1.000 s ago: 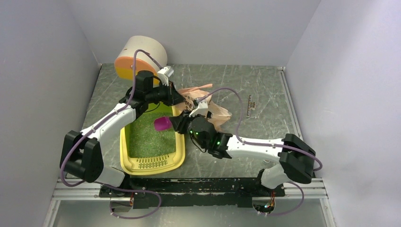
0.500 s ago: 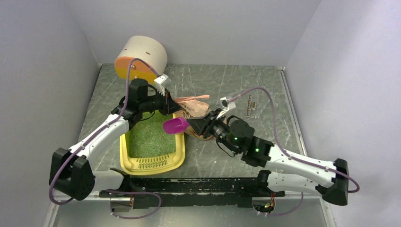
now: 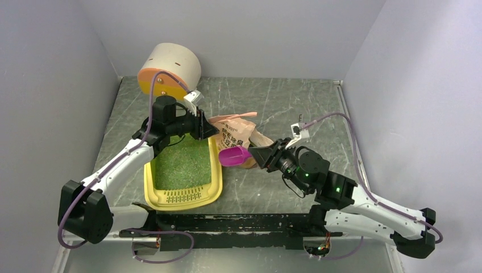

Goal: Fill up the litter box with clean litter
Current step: Adjust the spatula.

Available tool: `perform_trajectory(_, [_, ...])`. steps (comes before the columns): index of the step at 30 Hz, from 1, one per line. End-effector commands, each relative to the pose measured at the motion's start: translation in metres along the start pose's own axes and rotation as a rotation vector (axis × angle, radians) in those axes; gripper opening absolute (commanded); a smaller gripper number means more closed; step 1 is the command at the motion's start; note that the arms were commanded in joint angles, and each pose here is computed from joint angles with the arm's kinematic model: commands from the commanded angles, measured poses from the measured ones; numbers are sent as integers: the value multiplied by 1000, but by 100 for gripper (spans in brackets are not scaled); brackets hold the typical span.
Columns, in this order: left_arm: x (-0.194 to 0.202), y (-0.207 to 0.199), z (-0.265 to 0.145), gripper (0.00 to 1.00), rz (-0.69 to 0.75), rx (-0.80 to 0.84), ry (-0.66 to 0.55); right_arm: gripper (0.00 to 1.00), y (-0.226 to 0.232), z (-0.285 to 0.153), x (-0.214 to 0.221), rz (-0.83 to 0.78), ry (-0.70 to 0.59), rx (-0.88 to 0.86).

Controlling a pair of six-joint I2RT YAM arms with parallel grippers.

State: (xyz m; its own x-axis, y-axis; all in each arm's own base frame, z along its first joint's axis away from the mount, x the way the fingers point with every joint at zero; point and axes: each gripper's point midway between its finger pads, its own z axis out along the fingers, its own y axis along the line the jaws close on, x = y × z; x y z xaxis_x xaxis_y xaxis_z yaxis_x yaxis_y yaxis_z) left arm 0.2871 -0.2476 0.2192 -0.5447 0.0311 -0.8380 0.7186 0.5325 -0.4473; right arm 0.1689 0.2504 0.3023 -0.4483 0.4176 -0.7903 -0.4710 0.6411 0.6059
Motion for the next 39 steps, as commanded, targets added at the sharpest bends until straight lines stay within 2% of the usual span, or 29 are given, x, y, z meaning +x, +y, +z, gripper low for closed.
perform_trajectory(1, [-16,-11,3,32,27,59,-38,0,-19,-15,-15,43,-60,86])
perform_trajectory(4, [-23,-10,7,34,32,68,-54,0,-31,-24,-22,65,-93,131])
perform_trajectory(9, [-30,-10,4,48,46,44,-72,0,-40,-37,-35,92,-131,162])
perform_trajectory(14, [-35,-10,-3,55,57,24,-139,0,-47,-41,-34,90,-130,192])
perform_trajectory(19, [-44,-16,8,55,53,80,-120,0,-52,-46,-43,78,-153,231])
perform_trajectory(30, [-41,-13,5,60,59,50,-126,0,-61,-68,-64,86,-205,262])
perform_trajectory(35, [-45,-15,-2,66,70,27,-154,0,-62,-76,-70,94,-218,262])
perform_trajectory(39, [-49,-15,-15,69,82,-22,-186,0,-50,-71,-66,82,-181,214])
